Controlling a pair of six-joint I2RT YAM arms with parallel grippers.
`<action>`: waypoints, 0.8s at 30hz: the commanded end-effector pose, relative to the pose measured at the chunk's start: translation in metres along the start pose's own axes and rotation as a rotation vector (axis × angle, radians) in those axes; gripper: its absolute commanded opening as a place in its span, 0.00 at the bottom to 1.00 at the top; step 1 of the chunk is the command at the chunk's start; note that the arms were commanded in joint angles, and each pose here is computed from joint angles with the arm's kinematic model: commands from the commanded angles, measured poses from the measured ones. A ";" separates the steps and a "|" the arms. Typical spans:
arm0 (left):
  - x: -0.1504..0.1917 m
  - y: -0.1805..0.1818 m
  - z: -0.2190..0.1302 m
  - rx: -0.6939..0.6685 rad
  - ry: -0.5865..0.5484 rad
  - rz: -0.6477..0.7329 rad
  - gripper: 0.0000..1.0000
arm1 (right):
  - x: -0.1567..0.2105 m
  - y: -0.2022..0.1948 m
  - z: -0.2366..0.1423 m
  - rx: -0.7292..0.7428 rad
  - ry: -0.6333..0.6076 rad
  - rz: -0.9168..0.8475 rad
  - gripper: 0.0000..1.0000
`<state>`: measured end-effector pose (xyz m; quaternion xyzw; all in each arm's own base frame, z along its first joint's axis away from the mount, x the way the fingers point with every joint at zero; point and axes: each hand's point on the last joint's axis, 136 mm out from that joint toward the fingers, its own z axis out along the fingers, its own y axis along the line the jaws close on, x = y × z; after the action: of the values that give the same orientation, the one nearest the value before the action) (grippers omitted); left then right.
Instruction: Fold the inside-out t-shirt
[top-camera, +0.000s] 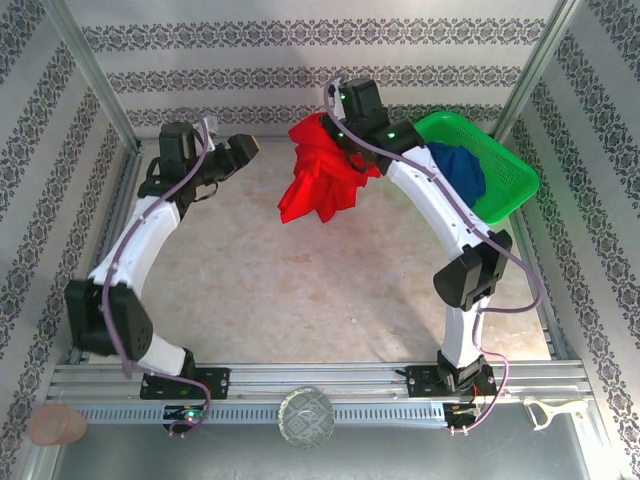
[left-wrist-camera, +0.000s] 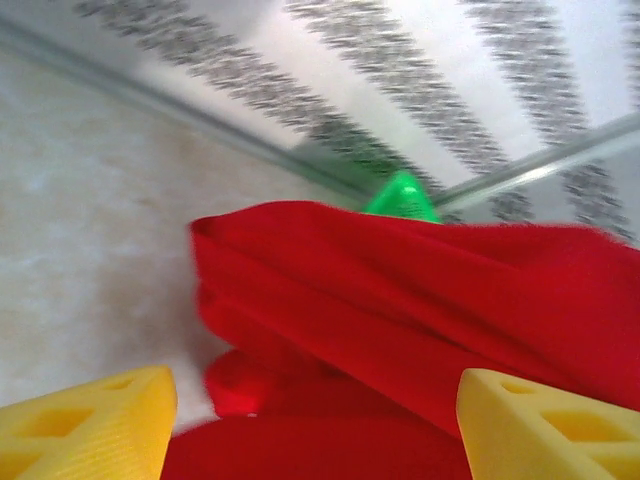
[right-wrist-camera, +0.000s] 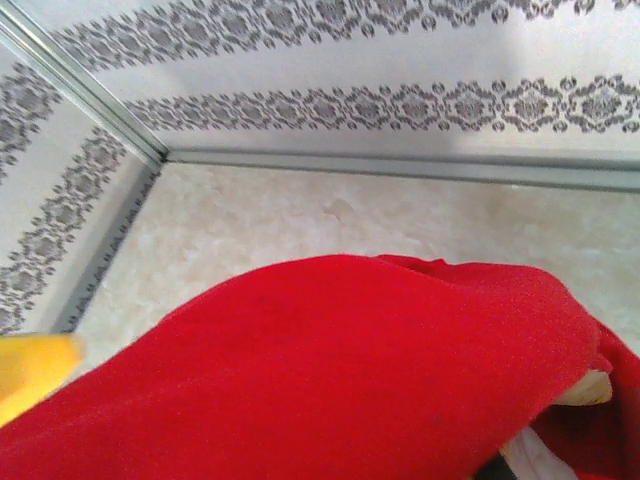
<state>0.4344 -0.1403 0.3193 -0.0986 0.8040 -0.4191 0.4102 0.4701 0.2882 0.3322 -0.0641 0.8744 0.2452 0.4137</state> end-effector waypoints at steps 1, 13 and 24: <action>0.031 -0.054 0.009 0.108 0.027 0.068 0.75 | 0.014 -0.010 0.013 0.067 0.031 0.002 0.00; 0.101 -0.071 0.077 0.099 0.080 0.056 0.50 | 0.048 -0.024 0.028 0.095 0.091 0.043 0.00; 0.155 0.012 0.051 -0.068 0.121 0.053 0.00 | -0.046 -0.015 -0.029 -0.065 -0.075 0.132 0.00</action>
<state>0.3788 -0.2579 0.2009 -0.0571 0.8504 -0.3973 0.3402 0.4883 0.2589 0.3018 -0.0047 0.8954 0.2485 0.3694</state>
